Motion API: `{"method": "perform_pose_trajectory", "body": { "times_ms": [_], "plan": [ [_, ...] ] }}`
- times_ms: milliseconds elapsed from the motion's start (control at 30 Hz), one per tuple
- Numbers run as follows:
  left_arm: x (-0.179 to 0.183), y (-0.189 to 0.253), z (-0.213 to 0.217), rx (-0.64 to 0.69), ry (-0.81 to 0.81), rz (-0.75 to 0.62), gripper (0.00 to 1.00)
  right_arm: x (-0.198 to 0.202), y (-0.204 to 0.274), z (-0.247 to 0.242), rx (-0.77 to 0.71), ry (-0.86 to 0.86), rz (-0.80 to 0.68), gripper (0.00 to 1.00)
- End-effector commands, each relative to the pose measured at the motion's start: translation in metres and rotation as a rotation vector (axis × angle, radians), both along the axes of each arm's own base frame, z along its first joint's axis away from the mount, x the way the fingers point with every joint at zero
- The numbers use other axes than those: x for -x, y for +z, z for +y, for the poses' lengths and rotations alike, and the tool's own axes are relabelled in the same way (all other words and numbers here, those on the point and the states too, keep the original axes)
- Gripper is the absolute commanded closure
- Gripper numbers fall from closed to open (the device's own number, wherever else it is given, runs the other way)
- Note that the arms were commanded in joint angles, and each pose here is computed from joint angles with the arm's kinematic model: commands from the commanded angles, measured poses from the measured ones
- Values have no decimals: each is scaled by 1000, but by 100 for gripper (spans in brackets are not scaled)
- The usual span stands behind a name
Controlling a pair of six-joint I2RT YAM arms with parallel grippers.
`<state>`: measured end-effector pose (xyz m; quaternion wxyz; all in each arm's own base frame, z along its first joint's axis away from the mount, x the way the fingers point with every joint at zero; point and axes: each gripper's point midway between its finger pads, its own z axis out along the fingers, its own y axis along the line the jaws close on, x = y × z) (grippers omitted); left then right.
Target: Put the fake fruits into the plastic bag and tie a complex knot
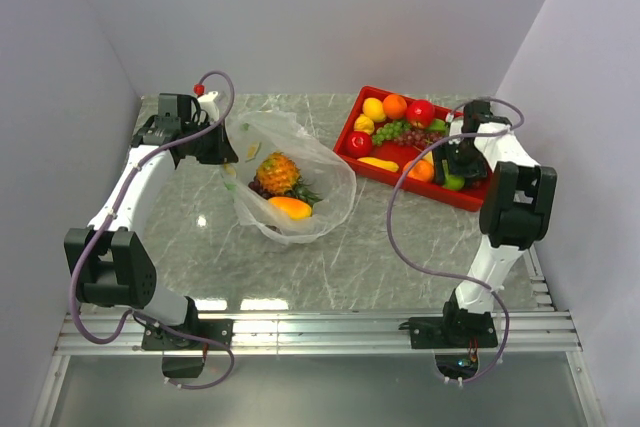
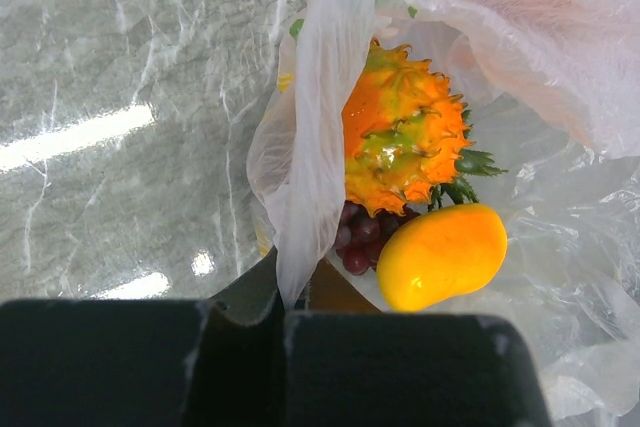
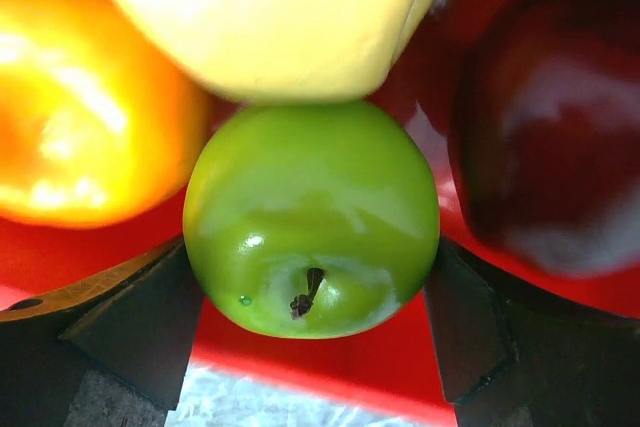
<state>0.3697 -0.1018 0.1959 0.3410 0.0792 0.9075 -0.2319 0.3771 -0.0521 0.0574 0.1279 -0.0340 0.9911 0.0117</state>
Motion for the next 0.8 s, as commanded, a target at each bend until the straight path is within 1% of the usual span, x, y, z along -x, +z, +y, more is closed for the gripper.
{"method": "perform_pose_trajectory", "body": {
  "times_ms": [0, 33, 100, 133, 267, 300, 367, 400, 467, 500, 567, 600, 667, 767],
  "plan": [
    [-5, 18, -3, 14, -23, -70, 100, -11, 85, 4, 14, 10, -198, 43],
    [-4, 18, -3, 12, -27, -70, 100, -18, 106, 12, -25, 30, -253, 45],
    [-3, 16, -4, 15, -35, -62, 100, -18, 142, 35, -113, 102, -318, 48],
    [-2, 15, -4, 16, -38, -60, 100, -17, 154, 58, -204, 161, -338, 50],
    [0, 10, -7, 31, -43, -36, 100, -13, 187, 135, -317, 347, -408, 52],
    [0, 9, -8, 38, -51, -30, 100, -9, 200, 174, -349, 436, -442, 52],
    [0, 9, -10, 46, -56, -29, 100, -1, 210, 214, -380, 532, -471, 52],
    [0, 8, -12, 60, -65, -23, 100, 5, 216, 249, -403, 608, -506, 52],
    [-1, 7, -15, 76, -67, -6, 100, 12, 221, 283, -433, 668, -546, 52],
    [-1, 4, -16, 82, -74, 10, 100, 19, 227, 315, -457, 735, -588, 52],
    [0, 2, -17, 86, -76, 21, 100, 27, 231, 341, -471, 787, -599, 52],
    [0, 3, -16, 83, -77, 18, 100, 26, 229, 354, -450, 819, -592, 53],
    [0, 2, -16, 83, -77, 21, 100, 39, 225, 381, -451, 889, -581, 53],
    [0, 3, -16, 85, -77, 28, 100, 47, 206, 404, -406, 943, -569, 53]
  ]
}}
